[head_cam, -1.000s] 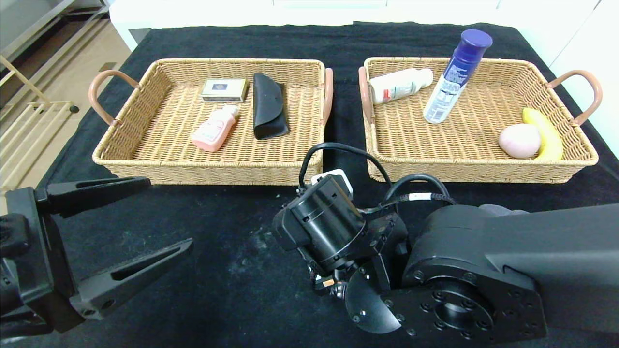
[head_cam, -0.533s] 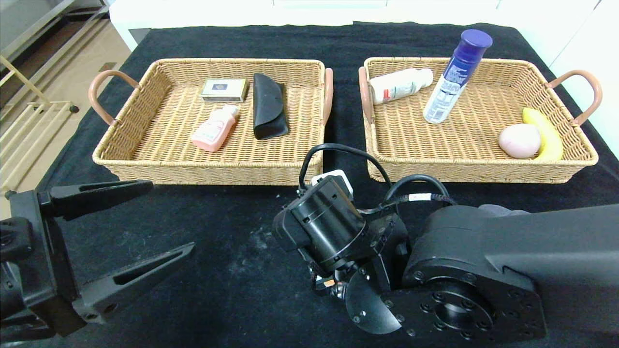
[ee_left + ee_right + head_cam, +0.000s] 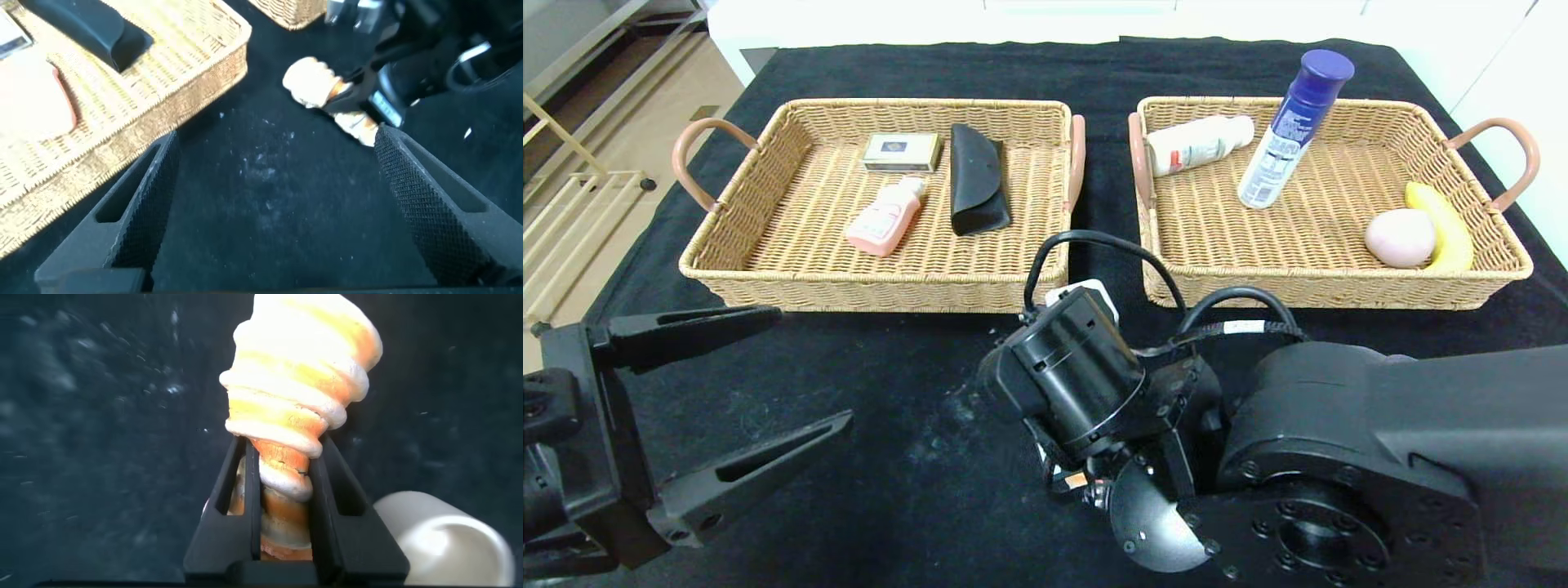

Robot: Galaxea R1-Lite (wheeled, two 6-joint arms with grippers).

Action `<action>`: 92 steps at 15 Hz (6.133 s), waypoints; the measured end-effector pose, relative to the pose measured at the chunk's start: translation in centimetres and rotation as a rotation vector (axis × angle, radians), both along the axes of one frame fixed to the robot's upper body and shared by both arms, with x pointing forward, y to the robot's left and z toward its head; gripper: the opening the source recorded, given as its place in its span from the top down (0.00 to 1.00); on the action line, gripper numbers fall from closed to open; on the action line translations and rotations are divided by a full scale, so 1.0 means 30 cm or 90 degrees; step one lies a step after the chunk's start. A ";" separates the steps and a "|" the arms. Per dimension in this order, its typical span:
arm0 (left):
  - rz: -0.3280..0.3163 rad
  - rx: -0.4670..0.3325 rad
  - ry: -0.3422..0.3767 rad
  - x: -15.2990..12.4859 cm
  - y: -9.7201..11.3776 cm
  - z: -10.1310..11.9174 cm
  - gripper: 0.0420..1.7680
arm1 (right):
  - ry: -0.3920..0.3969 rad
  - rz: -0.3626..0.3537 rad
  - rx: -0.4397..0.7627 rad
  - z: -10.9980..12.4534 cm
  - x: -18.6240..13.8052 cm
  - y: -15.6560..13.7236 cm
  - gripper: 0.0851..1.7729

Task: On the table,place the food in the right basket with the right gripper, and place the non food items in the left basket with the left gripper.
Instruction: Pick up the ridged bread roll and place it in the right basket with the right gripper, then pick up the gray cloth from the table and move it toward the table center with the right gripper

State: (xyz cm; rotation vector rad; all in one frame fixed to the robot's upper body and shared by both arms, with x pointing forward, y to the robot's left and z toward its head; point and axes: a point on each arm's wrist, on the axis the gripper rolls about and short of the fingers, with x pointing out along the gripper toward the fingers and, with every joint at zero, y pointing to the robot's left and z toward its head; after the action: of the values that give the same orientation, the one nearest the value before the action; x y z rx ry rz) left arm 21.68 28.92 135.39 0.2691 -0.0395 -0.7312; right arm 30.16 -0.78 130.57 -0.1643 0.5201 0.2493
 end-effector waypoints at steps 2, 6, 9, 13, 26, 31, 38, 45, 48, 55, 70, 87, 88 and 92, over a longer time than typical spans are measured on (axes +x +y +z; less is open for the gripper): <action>0.001 -0.001 -0.006 0.000 0.000 0.005 0.03 | -0.011 0.007 0.016 0.043 -0.025 -0.016 0.81; 0.006 -0.003 -0.007 0.000 0.003 0.007 0.03 | -0.021 0.007 0.032 0.135 -0.063 -0.083 0.81; 0.005 -0.001 -0.004 -0.001 0.003 0.002 0.03 | -0.033 -0.028 0.048 0.197 -0.039 -0.163 0.81; 0.003 0.000 -0.003 -0.001 0.001 0.001 0.03 | -0.058 -0.099 0.052 0.263 0.038 -0.300 0.81; 0.001 0.002 0.003 0.003 -0.001 -0.004 0.03 | -0.114 -0.298 0.042 0.363 0.218 -0.630 0.81; 0.000 0.004 0.008 0.006 -0.002 -0.008 0.03 | -0.143 -0.331 0.061 0.427 0.293 -0.734 0.81; 0.000 0.004 0.009 0.006 -0.002 -0.011 0.03 | -0.187 -0.367 0.075 0.482 0.414 -0.801 0.82; 0.000 0.004 0.009 0.006 -0.002 -0.013 0.03 | -0.184 -0.379 0.068 0.461 0.480 -0.821 0.67; 0.000 0.004 0.009 0.006 -0.002 -0.014 0.03 | -0.182 -0.379 0.067 0.457 0.483 -0.820 0.47; -0.001 0.008 0.008 0.006 -0.002 -0.015 0.03 | -0.172 -0.377 0.060 0.458 0.462 -0.818 0.22; -0.003 0.005 0.003 0.002 -0.001 -0.012 0.03 | 0.011 -0.293 0.083 0.388 0.128 -0.806 0.07; -0.020 0.010 0.010 0.005 -0.015 -0.019 0.03 | 0.073 -0.240 0.093 0.298 -0.030 -0.765 0.04; -0.021 0.010 0.010 0.005 -0.016 -0.019 0.03 | 0.076 -0.238 0.092 0.292 -0.032 -0.763 0.04; -0.025 0.009 0.009 0.003 -0.018 -0.019 0.03 | 0.094 -0.246 0.092 0.261 -0.034 -0.758 0.04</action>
State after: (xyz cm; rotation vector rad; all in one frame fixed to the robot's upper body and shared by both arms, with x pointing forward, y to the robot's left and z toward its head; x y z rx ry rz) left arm 21.76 28.39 134.82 0.2780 -0.0263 -0.7720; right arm 29.15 -23.54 138.41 0.0973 0.6660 -0.0790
